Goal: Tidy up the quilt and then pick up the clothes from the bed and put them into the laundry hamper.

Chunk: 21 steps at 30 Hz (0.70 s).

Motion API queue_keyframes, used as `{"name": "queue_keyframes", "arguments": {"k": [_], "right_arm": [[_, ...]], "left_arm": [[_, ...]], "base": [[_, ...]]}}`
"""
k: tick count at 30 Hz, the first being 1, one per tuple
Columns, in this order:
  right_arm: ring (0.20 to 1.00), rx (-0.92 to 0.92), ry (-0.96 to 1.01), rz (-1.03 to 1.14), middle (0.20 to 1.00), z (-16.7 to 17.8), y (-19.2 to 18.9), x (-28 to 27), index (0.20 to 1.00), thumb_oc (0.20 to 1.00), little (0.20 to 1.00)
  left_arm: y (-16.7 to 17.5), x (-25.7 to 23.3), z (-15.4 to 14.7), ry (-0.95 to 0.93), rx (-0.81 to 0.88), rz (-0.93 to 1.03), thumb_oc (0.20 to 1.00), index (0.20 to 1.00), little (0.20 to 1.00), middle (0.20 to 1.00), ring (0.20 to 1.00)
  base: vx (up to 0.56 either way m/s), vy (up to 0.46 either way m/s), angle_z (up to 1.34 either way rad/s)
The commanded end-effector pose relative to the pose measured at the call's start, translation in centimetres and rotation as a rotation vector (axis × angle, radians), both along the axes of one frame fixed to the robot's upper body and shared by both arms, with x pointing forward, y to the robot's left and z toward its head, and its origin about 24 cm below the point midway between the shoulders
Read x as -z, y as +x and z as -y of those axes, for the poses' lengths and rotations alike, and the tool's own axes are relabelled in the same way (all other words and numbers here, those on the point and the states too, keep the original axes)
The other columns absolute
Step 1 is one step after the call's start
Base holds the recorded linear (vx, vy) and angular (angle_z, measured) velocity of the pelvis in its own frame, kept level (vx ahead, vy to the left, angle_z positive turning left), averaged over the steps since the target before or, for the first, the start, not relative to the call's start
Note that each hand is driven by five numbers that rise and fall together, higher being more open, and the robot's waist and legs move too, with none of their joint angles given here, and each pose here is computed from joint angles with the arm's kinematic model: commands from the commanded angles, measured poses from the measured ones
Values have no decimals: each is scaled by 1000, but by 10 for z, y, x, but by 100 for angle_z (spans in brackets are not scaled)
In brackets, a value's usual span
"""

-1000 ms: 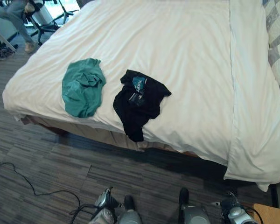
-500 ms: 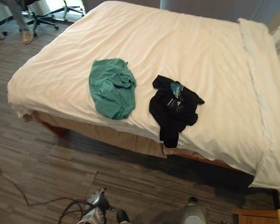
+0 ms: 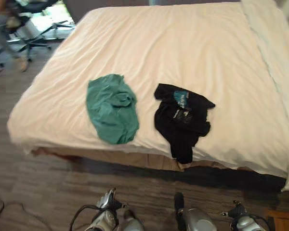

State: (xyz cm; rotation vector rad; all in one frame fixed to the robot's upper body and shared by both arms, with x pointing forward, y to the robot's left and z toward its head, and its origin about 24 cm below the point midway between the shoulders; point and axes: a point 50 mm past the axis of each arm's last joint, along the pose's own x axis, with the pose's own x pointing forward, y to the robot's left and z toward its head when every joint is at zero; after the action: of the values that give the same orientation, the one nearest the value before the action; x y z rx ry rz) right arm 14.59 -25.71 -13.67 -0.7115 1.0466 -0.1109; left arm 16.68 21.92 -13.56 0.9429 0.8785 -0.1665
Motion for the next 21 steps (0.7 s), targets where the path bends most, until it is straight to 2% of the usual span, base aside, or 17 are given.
{"name": "queue_keyframes", "arguments": {"k": [1, 2, 4, 5, 8, 11, 15, 16, 17, 18, 20, 21], "right_arm": [[1000, -125, 3, 50, 1000, -20, 20, -4, 1000, 1000, 1000], [1000, -163, -2, 42, 1000, -26, 23, -4, 1000, 1000, 1000], [1000, -198, 13, 60, 1000, -34, 29, -5, 1000, 1000, 1000], [1000, -274, 45, 95, 1000, -56, 44, -9, 1000, 1000, 1000], [1000, -343, 56, 127, 1000, -70, 53, -13, 1000, 1000, 1000], [1000, -371, 67, 101, 1000, -75, 48, -9, 1000, 1000, 1000], [1000, -183, 73, 37, 1000, -49, 24, 1, 1000, 1000, 1000], [1000, -16, 63, 11, 1000, -28, 7, 5, 1000, 1000, 1000], [1000, 79, 63, 32, 1000, -18, 2, 4, 1000, 1000, 1000], [1000, 78, 64, 32, 1000, -18, 2, 4, 1000, 1000, 1000], [1000, 270, 89, 112, 1000, 3, -3, -1, 1000, 1000, 1000], [1000, 270, 89, 112, 1000, 3, -3, -1, 1000, 1000, 1000]], "left_arm": [[33, -13, 15, -10, 86, 98, 1000, 1000, 1000, 1000, 1000], [35, -13, 25, -9, 145, 86, 1000, 1000, 1000, 1000, 1000], [36, -14, 26, -5, 162, 88, 1000, 1000, 1000, 1000, 1000], [45, -19, 20, 18, 172, 109, 1000, 1000, 1000, 1000, 1000], [47, -22, 15, 31, 171, 122, 1000, 1000, 1000, 1000, 1000], [33, -16, 0, 57, 112, 68, 1000, 1000, 1000, 1000, 1000], [-5, -3, -31, 92, -49, -44, 1000, 1000, 1000, 1000, 1000], [-23, -2, -52, 114, -176, -58, 1000, 1000, 1000, 1000, 1000], [-28, -5, -63, 119, -258, -31, 1000, 1000, 1000, 1000, 1000], [-28, -5, -63, 119, -258, -31, 1000, 1000, 1000, 1000, 1000], [-40, -12, -86, 132, -413, 36, 1000, 1000, 1000, 1000, 1000], [-40, -12, -86, 132, -413, 36, 1000, 1000, 1000, 1000, 1000]], "base": [[165, 731, -110], [122, 536, -69], [51, 507, -37], [-22, 490, -25], [-91, 330, -49], [-53, 283, -25], [9, 112, 34], [45, -6, 44], [31, -16, 23], [17, -25, 9], [21, -17, -10], [22, -18, -7]]}}
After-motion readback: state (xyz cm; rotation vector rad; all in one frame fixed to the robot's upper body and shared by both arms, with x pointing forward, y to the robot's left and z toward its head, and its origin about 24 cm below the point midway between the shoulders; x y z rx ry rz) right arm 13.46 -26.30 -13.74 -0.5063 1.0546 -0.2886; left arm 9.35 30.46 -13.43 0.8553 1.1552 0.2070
